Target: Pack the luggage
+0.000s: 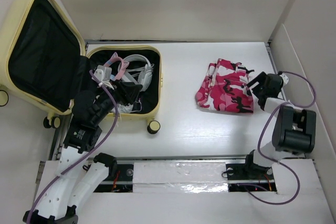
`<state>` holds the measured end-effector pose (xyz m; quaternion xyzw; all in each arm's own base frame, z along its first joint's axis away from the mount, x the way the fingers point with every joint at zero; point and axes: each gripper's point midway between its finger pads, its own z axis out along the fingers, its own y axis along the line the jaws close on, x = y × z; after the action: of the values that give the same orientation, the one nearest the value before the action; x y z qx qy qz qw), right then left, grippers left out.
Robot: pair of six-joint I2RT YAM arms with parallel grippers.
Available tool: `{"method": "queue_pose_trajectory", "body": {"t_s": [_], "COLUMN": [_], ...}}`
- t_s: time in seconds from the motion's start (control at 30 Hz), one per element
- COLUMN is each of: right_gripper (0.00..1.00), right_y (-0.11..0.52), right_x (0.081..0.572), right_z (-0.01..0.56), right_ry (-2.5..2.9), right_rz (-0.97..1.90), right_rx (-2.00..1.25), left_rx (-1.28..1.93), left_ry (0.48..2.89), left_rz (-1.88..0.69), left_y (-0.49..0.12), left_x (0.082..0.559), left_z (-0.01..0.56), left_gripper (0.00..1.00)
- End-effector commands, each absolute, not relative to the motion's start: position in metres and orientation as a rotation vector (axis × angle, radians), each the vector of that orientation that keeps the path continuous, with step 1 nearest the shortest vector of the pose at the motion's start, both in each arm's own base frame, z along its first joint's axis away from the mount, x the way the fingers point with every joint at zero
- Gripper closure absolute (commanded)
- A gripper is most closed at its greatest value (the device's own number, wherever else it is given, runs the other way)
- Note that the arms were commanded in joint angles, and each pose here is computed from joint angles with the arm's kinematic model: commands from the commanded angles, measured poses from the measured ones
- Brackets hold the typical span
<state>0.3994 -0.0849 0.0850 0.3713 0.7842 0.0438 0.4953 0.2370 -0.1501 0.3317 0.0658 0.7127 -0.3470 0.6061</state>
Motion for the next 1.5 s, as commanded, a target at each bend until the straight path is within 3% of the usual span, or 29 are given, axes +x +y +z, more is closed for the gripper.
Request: {"method": "queue_pose_trajectory", "body": {"t_s": [0.0,0.17,0.3,0.4,0.6,0.77,0.87,0.9,0.97,1.07,1.1,1.13,1.17,1.2,1.23,1.37,1.47], "right_gripper": [0.13,0.14,0.37,0.4,0.45,0.34,0.25,0.18,0.09,0.15,0.33,0.49,0.64,0.92,1.0,1.0,0.63], "right_y": [-0.058,-0.028,0.01,0.047,0.031,0.034,0.038,0.036,0.03,0.063,0.08,0.093,0.112,0.147,0.156,0.169,0.159], "right_x": [0.429,0.435,0.426,0.428,0.497,0.575,0.588,0.587,0.575,0.52,0.501,0.465,0.446,0.422,0.404,0.332,0.316], "right_z": [0.077,0.06,0.053,0.074,0.098,0.147,0.155,0.16,0.192,0.205,0.202,0.158,0.183,0.174,0.164,0.123,0.099], "right_ry": [1.983,2.004,2.003,1.888,1.869,1.898,1.926,1.922,1.875,1.847,1.849,1.934,1.851,1.877,1.896,1.933,2.011], "right_rz": [0.412,0.651,0.849,1.008,0.871,0.847,0.831,0.801,0.698,0.653,0.686,0.688,0.727,0.798,0.813,0.862,0.798], "right_rx": [0.78,0.706,0.734,0.738,0.672,0.437,0.39,0.362,0.359,0.33,0.335,0.378,0.33,0.314,0.324,0.434,0.5], "left_rx": [0.169,0.163,0.168,0.176,0.172,0.172,0.175,0.173,0.173,0.179,0.179,0.179,0.181,0.184,0.186,0.189,0.188], "left_ry": [1.62,1.626,1.622,1.629,1.638,1.637,1.639,1.645,1.653,1.647,1.65,1.648,1.653,1.652,1.65,1.641,1.63], "left_rz": [-0.833,-0.826,-0.834,-0.844,-0.844,-0.841,-0.847,-0.843,-0.842,-0.849,-0.847,-0.844,-0.846,-0.851,-0.854,-0.858,-0.858], "left_y": [-0.156,-0.155,-0.157,-0.159,-0.159,-0.159,-0.16,-0.16,-0.16,-0.161,-0.161,-0.161,-0.162,-0.162,-0.163,-0.162,-0.161], "left_x": [0.24,0.241,0.241,0.241,0.242,0.243,0.243,0.244,0.245,0.244,0.245,0.245,0.245,0.245,0.244,0.241,0.239], "left_z": [0.337,0.336,0.337,0.335,0.332,0.333,0.332,0.33,0.329,0.331,0.33,0.332,0.331,0.331,0.331,0.333,0.335], "left_gripper": [0.6,0.6,0.6,0.6,0.6,0.6,0.6,0.6,0.6,0.6,0.6,0.6,0.6,0.6,0.6,0.6,0.6]}}
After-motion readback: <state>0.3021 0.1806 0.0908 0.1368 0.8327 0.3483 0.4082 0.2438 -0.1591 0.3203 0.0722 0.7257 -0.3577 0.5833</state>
